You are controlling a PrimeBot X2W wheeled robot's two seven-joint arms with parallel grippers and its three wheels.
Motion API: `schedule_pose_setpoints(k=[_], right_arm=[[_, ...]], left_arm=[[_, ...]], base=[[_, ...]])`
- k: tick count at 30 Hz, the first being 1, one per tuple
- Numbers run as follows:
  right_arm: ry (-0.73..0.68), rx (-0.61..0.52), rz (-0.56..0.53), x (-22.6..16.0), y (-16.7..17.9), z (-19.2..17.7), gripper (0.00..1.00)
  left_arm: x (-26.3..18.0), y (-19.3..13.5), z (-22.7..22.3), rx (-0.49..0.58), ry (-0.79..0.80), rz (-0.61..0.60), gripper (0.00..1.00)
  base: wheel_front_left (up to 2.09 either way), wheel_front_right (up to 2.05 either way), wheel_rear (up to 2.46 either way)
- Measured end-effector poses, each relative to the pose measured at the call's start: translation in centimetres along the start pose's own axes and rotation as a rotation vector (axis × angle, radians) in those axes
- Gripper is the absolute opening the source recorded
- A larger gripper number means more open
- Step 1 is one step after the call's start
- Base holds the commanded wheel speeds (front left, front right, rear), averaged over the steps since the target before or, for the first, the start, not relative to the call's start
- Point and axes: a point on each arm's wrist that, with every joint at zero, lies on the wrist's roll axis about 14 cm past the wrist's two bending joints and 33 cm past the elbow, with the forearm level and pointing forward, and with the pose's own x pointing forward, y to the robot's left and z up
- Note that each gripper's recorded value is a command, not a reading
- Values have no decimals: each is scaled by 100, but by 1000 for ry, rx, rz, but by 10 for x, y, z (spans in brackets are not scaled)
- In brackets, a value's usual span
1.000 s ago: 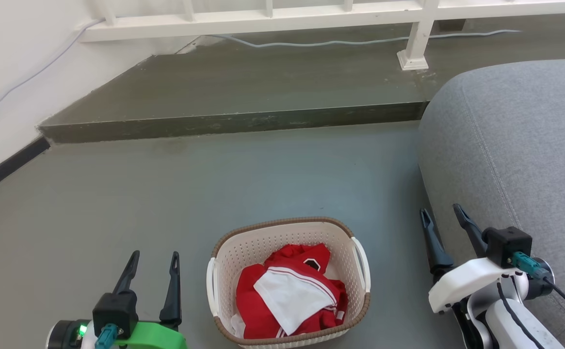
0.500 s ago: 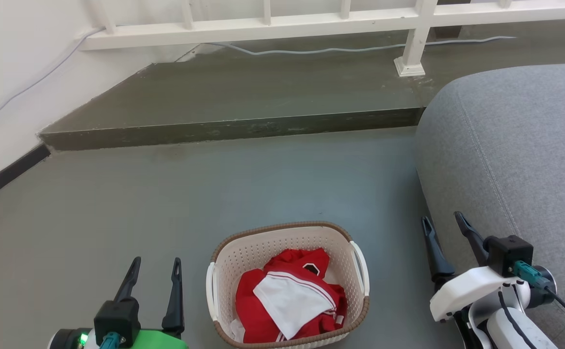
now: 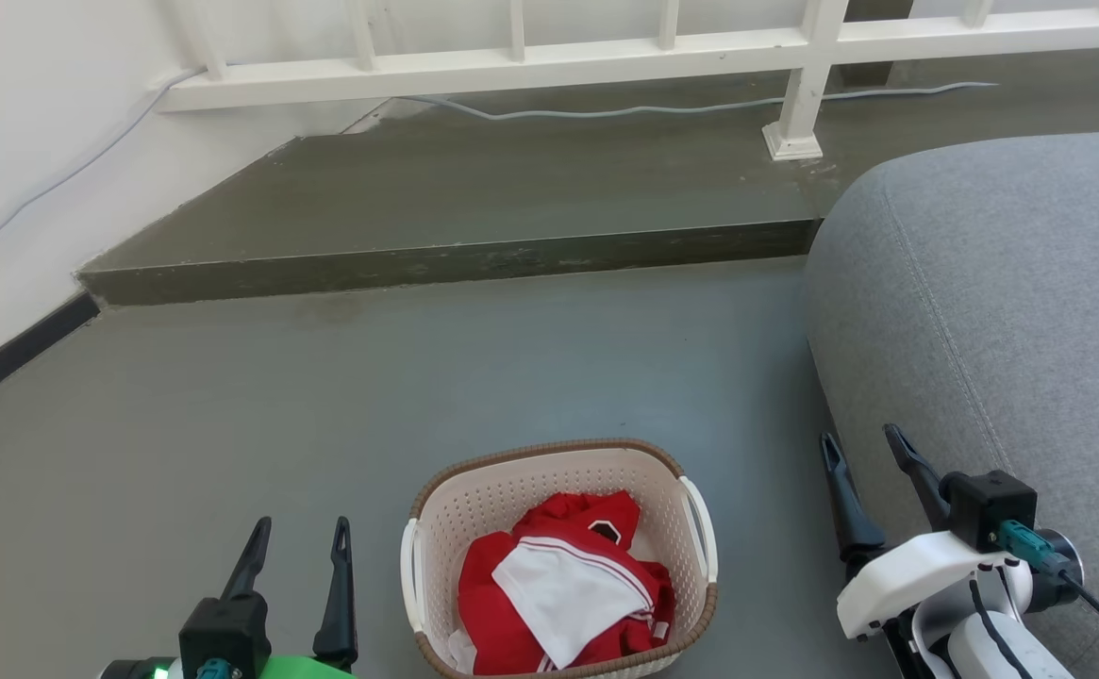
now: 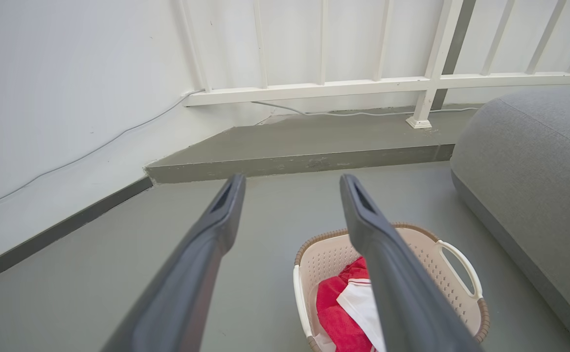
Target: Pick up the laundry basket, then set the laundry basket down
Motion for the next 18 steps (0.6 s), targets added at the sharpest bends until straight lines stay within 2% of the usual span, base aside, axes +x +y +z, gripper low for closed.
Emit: schedule_pose_setpoints(k=[11,12,18], right_arm=[[-11,-1,-2,0,1,4,100],[-8,0,-3,0,1,2,0],[63,30,-13,-11,4,-21,0]], left_arm=[[-3,-1,3,-14,5,8,100],[-4,-2,1,-14,10,8,0],[-7,-4,-12,-32,52,6,0]], base=[[0,0,0],[0,0,0],[0,0,0]])
